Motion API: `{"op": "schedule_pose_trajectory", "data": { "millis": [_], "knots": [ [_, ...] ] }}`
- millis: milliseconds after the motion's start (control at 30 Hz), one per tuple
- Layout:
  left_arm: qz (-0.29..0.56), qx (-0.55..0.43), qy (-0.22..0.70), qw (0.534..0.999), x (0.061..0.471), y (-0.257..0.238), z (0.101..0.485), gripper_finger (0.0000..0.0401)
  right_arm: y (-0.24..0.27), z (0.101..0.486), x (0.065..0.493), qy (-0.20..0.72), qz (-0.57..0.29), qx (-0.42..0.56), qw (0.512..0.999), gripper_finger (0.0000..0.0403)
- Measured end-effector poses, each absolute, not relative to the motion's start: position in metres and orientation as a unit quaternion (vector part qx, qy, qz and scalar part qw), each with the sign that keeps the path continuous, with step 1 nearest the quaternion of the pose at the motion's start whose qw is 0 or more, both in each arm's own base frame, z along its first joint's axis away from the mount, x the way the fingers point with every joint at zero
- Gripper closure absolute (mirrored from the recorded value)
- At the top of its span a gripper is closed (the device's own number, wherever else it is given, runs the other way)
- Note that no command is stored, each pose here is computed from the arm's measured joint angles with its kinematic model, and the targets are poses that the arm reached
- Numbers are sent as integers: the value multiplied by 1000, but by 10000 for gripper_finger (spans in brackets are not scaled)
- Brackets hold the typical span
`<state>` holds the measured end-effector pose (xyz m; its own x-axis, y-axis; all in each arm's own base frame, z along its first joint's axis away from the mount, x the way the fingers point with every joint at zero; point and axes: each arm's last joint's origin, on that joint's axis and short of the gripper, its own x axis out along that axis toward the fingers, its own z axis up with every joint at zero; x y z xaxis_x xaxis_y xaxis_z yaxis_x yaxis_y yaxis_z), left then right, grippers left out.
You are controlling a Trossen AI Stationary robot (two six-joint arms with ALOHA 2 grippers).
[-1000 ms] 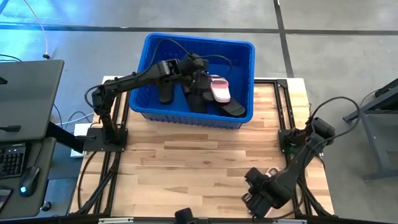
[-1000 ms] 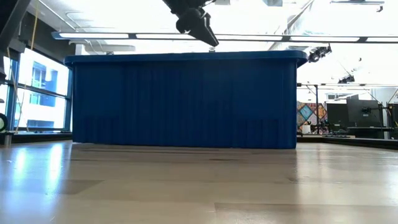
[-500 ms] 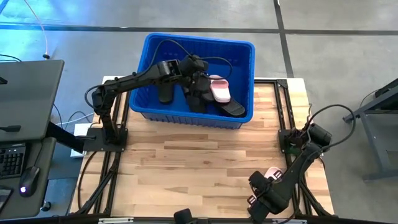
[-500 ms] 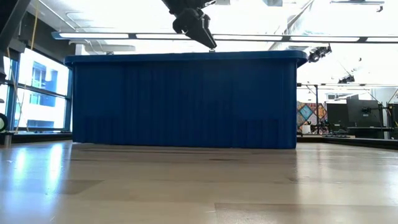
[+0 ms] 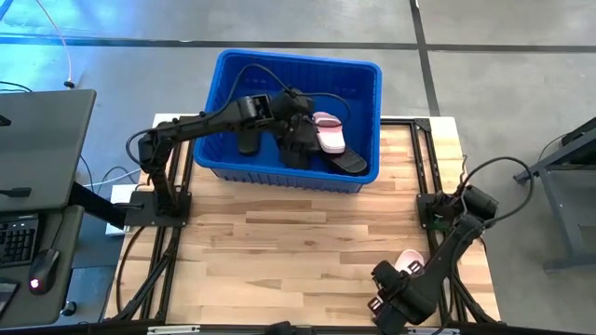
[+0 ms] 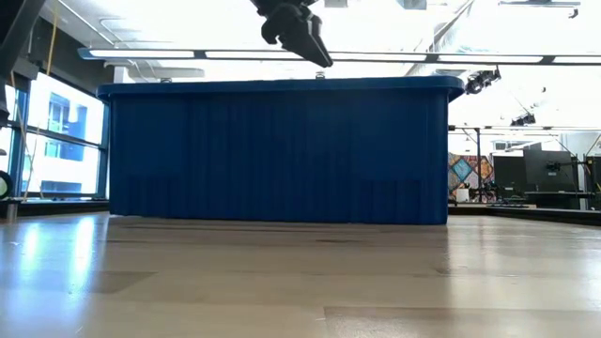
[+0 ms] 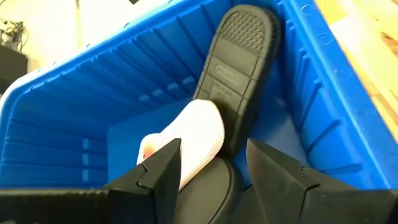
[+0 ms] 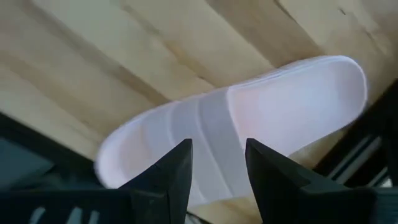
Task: Pick and place slides into bin
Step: Put the white slide into the blue bin
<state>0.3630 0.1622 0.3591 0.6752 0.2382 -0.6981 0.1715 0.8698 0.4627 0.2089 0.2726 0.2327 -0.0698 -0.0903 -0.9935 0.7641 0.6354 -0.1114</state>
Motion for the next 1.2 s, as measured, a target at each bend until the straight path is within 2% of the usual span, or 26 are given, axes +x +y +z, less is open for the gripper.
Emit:
{"op": "schedule_pose_trajectory", "data": {
  "millis": [167,267,600,900,1033,1200],
  "knots": [
    [4,273,401,875,366,155,359,229,267,213,198,664,-381,247,595,263],
    [-3,280,400,873,367,152,359,229,264,203,195,661,-392,248,590,263],
    [-5,282,400,872,368,150,359,229,258,222,197,653,-333,282,619,263],
    [-12,295,401,867,368,150,359,229,263,223,194,622,-329,296,646,263],
    [-16,303,401,864,368,150,358,229,262,214,190,628,-343,297,632,263],
    [-24,301,398,866,368,150,358,229,259,185,186,659,-329,314,600,263]
  ]
}}
